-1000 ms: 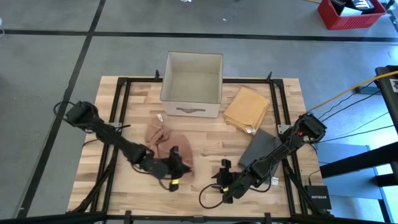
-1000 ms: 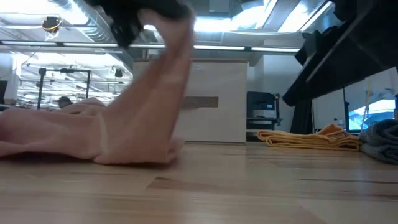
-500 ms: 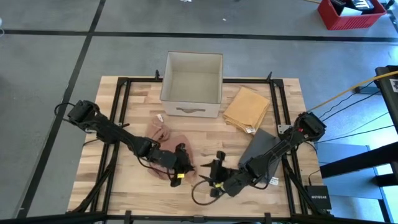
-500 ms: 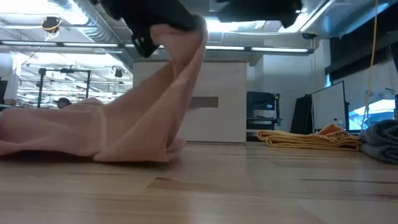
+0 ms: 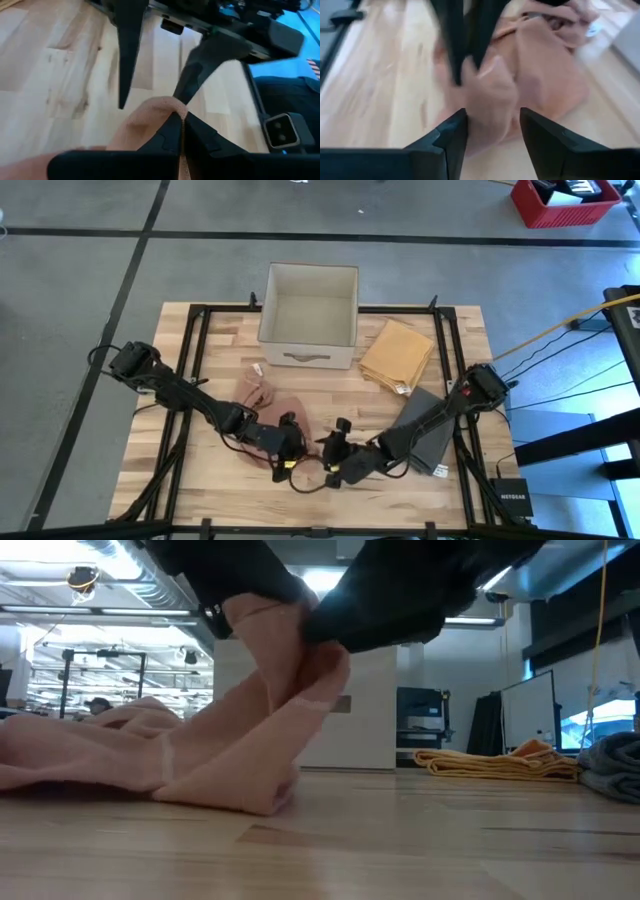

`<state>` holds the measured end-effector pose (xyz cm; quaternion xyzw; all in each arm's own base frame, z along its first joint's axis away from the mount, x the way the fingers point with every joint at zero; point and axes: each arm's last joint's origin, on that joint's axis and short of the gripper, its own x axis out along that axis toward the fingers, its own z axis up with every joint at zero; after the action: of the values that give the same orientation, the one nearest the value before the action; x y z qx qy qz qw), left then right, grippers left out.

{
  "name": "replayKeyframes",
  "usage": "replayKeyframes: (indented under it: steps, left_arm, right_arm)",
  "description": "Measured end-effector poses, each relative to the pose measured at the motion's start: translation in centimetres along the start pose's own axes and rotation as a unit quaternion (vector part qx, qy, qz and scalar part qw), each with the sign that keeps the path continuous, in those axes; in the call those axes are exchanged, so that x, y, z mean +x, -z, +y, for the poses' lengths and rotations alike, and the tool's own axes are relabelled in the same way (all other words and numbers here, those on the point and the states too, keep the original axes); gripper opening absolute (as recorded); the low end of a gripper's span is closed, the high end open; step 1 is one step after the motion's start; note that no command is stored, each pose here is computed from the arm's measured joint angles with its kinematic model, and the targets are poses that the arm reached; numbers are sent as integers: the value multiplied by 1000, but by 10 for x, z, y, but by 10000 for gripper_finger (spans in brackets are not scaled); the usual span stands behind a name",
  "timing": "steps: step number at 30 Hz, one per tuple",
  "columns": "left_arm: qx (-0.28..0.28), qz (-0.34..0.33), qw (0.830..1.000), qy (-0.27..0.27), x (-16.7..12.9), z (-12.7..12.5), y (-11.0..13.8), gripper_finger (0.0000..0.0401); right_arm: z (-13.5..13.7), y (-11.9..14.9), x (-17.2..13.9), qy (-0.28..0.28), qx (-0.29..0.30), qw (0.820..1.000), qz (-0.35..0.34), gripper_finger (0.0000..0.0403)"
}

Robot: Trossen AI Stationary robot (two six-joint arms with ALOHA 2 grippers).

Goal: Fold towel
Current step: Fold the brown towel

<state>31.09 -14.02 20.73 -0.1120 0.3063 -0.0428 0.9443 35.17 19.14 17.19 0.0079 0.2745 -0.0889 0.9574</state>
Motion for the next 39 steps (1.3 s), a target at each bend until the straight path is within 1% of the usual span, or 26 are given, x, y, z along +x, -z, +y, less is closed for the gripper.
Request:
replayKeyframes:
  steps: [2, 4, 6, 10, 11, 15, 18, 20, 22, 23, 25, 27, 30, 32, 34, 36, 39]
  left_arm:
    - [1, 0, 1000, 2, 0, 0, 0, 3]
    - [1, -6, 1000, 2, 0, 0, -1, 2]
    - [6, -15, 1000, 5, 0, -1, -3, 3]
    - [12, -54, 998, 23, -1, -5, -11, 12]
    - [10, -65, 997, 28, -1, -5, -13, 14]
    - [-13, -100, 994, 39, -1, -4, -21, 29]
    - [-13, -103, 993, 48, -1, 0, -25, 63]
    - [-8, -79, 995, 55, -1, 3, -23, 93]
    - [-27, -50, 997, 52, -4, 4, -19, 118]
    - [-32, -31, 998, 48, -6, 3, -16, 128]
    - [-34, 6, 999, 40, -9, 0, -7, 140]
    - [-38, 41, 998, 32, -13, -6, 3, 145]
    - [-53, 72, 996, 22, -17, -16, 15, 146]
    - [-55, 85, 995, -3, -18, -21, 25, 144]
    - [-46, 94, 994, -40, -17, -24, 35, 140]
    - [-28, 87, 993, -73, -15, -27, 42, 135]
    - [11, 82, 992, -94, -12, -36, 54, 127]
  right_arm:
    - [1, 0, 0, -9, -10, 1000, 3, 172]
    - [2, 1, -1, -14, -14, 1000, 4, 147]
    - [1, 2, 0, -14, -23, 1000, 13, 111]
    - [0, 5, -1, -12, -35, 999, 29, 22]
    - [0, 5, -2, -15, -38, 999, 30, 13]
    - [-2, 0, -9, -24, -41, 998, 37, 21]
    - [-6, -4, -22, -19, -54, 997, 54, 9]
    - [-8, -10, -37, 0, -51, 998, 47, 7]
    - [-7, -15, -58, 19, -55, 998, 32, 10]
    - [-6, -17, -70, 27, -59, 998, 26, 10]
    - [-6, -12, -88, 44, -68, 996, 25, 6]
    - [-6, -2, -98, 49, -65, 996, 36, 5]
    - [-6, 16, -103, 52, -46, 996, 54, 8]
    - [-6, 31, -101, 56, -28, 996, 59, 7]
    - [-8, 45, -95, 68, -15, 996, 58, 4]
    - [-11, 54, -91, 70, -6, 996, 60, 4]
    - [-14, 59, -89, 71, -7, 995, 65, 9]
